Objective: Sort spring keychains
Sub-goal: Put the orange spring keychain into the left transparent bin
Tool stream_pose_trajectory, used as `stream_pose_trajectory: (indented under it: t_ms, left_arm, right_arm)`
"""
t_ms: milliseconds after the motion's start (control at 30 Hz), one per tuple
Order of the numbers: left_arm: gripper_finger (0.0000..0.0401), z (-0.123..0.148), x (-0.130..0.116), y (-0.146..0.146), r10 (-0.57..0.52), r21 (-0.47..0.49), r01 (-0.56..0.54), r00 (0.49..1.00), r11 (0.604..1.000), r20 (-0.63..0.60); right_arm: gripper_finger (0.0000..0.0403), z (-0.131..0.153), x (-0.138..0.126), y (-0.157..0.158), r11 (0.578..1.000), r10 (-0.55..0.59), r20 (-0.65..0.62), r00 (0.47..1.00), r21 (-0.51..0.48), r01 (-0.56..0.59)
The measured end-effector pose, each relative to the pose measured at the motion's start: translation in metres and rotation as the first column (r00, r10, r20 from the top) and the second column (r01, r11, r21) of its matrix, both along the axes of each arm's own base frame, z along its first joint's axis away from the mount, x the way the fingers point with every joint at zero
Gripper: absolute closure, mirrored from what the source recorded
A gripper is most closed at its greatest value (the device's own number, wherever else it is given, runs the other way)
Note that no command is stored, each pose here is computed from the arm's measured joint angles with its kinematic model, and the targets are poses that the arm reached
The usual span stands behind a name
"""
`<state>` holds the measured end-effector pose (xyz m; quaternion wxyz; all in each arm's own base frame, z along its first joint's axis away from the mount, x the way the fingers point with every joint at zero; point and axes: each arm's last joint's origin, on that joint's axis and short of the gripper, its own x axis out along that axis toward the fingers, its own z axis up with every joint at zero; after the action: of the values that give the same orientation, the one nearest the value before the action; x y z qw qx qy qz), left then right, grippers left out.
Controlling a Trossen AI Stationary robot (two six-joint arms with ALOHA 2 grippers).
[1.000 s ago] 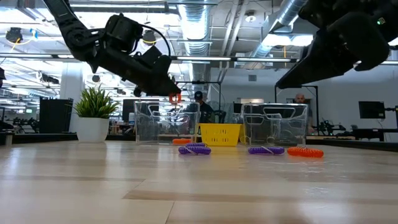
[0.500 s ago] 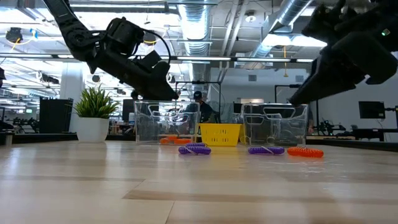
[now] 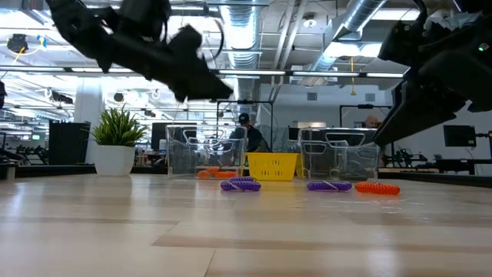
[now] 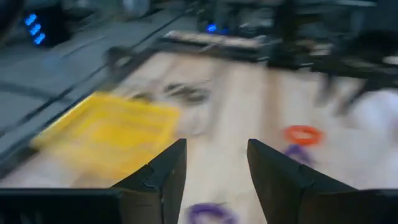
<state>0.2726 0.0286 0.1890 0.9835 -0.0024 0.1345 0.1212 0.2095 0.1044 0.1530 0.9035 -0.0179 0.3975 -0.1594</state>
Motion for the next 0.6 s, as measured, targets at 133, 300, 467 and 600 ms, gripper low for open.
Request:
stream_pose_trajectory:
  t_ms: [133, 300, 467, 600]
  left_arm:
    - [0.0242, 0.009, -0.001, -0.038, -0.131, 0.044, 0.129, 0.991, 0.991, 0.029]
    - [0.0249, 0.014, -0.006, -0.069, -0.253, 0.076, 0.250, 0.966, 0.965, 0.043]
    - [0.0254, 0.015, -0.008, -0.078, -0.302, 0.073, 0.298, 0.952, 0.952, 0.046]
    - [0.0253, 0.015, -0.008, -0.079, -0.343, 0.063, 0.340, 0.938, 0.938, 0.047]
  right_arm:
    - [0.0289, -0.001, -0.001, 0.000, 1.000, 0.001, -0.014, 1.000, -0.005, -0.001]
    - [0.0289, -0.001, -0.001, 0.000, 1.000, -0.024, -0.005, 1.000, 0.013, 0.024]
    - [0.0289, -0.001, -0.004, 0.004, 0.999, -0.027, 0.007, 1.000, 0.030, 0.027]
    - [0.0290, -0.001, -0.006, 0.009, 0.999, -0.014, 0.013, 1.000, 0.032, 0.014]
